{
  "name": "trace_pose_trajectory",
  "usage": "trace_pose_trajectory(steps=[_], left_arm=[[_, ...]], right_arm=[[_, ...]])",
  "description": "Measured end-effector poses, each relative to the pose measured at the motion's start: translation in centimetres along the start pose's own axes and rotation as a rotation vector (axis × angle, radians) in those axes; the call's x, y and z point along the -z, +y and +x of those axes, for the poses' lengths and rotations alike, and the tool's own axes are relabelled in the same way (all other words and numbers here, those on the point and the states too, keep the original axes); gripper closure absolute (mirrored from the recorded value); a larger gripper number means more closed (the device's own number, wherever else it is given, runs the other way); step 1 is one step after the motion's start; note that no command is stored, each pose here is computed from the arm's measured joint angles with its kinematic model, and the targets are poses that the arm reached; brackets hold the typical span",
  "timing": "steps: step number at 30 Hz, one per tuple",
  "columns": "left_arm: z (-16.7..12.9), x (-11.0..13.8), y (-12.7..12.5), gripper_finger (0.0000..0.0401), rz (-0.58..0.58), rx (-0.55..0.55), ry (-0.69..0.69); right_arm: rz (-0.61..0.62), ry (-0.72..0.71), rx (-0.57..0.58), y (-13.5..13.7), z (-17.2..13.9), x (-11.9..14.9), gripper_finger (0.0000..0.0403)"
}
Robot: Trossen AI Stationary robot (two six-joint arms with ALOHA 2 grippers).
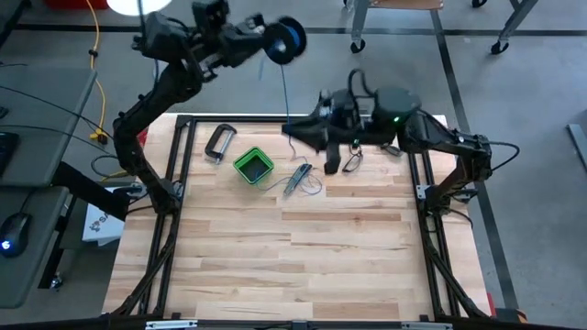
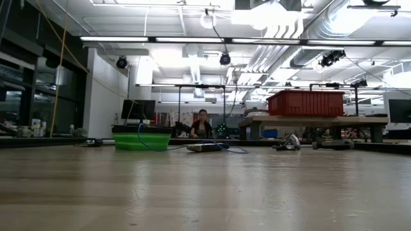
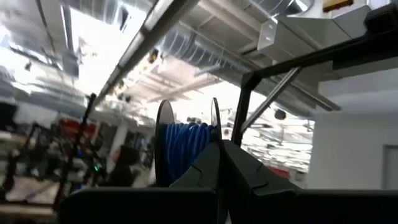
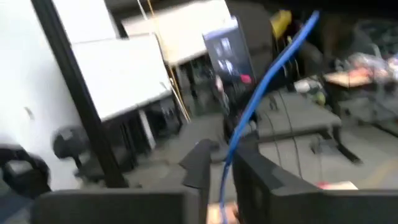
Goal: Coil cords
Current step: Coil the blue wire onto the spool
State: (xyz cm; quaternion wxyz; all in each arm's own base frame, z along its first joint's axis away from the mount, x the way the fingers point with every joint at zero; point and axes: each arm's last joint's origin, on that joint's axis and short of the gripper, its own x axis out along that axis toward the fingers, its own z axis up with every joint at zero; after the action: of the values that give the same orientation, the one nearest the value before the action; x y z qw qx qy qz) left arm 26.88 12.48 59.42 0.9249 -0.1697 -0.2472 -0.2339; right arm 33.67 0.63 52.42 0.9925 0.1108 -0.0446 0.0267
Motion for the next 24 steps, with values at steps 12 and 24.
trace_pose_trajectory(steps=[12,24], left_arm=[[-0.9,-2.0,-2.9,0.0401,0.137,0.011,-0.045],[-1.0,-2.1,-3.1,0.0401,0.150,-0.003,-0.059]], right_arm=[[-0.185,0.044,0.251,-0.9,-0.1,0.6,0.0210],[-0.254,0.075,0.323,-2.1,0.3,0.9,0.0214]])
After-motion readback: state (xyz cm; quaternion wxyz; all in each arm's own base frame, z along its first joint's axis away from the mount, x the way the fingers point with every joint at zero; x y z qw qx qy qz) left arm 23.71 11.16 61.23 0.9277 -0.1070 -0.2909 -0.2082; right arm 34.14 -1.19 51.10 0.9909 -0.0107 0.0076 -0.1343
